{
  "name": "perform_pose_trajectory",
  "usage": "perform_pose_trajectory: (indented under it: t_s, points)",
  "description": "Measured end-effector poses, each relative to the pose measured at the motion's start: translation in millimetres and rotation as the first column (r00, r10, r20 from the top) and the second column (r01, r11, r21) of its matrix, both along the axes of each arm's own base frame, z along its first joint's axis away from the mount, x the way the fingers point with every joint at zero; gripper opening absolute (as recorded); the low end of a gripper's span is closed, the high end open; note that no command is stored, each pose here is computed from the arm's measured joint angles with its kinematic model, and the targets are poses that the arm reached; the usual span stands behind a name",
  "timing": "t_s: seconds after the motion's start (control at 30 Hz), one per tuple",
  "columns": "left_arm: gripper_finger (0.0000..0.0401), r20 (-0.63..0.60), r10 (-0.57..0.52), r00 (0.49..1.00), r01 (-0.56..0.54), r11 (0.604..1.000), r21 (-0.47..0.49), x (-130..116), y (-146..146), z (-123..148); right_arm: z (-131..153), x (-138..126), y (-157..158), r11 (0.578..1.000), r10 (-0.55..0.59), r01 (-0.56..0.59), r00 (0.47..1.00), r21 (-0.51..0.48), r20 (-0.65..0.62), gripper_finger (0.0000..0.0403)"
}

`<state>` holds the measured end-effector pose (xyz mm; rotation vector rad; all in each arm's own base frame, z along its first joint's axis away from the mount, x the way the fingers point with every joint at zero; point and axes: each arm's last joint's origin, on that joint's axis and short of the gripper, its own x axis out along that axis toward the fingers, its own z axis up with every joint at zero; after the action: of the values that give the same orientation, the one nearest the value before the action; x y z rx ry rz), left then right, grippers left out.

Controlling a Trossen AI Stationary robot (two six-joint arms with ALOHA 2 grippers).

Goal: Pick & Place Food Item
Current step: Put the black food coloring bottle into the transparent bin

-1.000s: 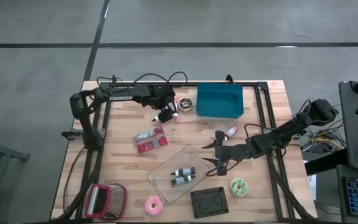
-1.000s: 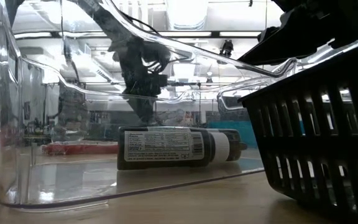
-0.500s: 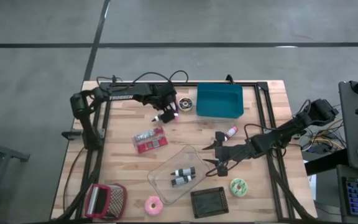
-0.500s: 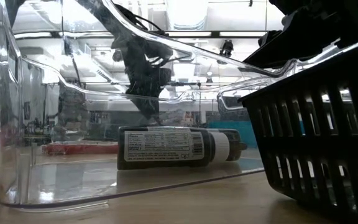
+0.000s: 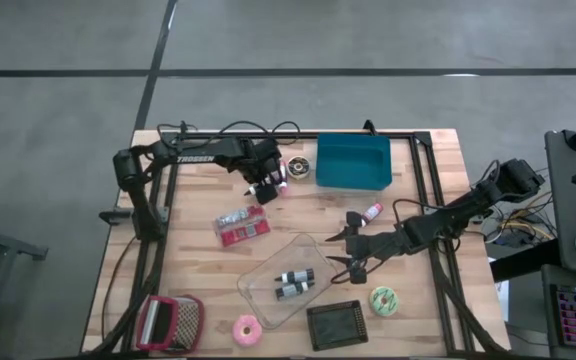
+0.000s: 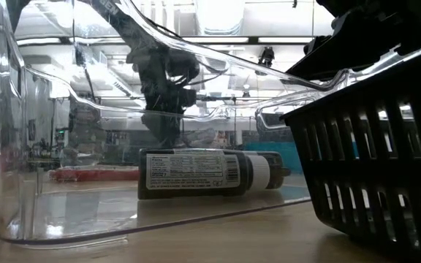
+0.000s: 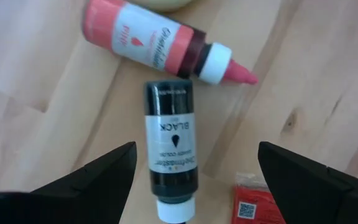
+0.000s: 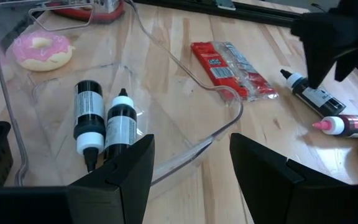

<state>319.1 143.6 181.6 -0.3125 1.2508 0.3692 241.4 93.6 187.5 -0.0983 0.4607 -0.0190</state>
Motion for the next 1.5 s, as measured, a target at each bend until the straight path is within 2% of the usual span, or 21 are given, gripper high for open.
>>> perform_pose_trajectory:
  t_s: [0.37,0.63,0.87,1.1,1.27,1.5]
  points:
    - [0.0342,-0.017,-0.022,1.000,0.022,1.000,0.002,-8.9,-1.1,-18.3,0.2,0.1,0.0,1.000,0.008,-0.008,1.000,-0.015,0.001,0.0208]
    - [0.0342,0.025,-0.033,0.999,0.032,0.999,0.026,-3.7,1.5,-19.8,4.7,2.5,1.0,1.000,0.015,-0.015,1.000,-0.025,0.015,0.0208]
    - [0.0342,-0.051,-0.037,0.998,0.036,0.999,-0.026,-0.6,2.7,-48.0,7.8,4.0,1.6,0.999,0.020,-0.020,1.000,-0.033,0.023,0.0208]
    - [0.0338,-0.073,-0.055,0.996,0.053,0.998,-0.031,2.0,3.8,-52.5,8.1,4.2,1.7,0.999,0.021,-0.020,1.000,-0.034,0.023,0.0208]
    - [0.0312,-0.065,-0.057,0.996,0.055,0.998,-0.026,2.3,4.0,-49.2,8.1,4.2,1.7,0.999,0.021,-0.020,1.000,-0.034,0.023,0.0208]
    - [0.0231,-0.046,-0.048,0.998,0.047,0.999,-0.016,4.2,4.9,-49.4,7.9,4.1,1.7,0.999,0.018,-0.017,1.000,-0.028,0.023,0.0208]
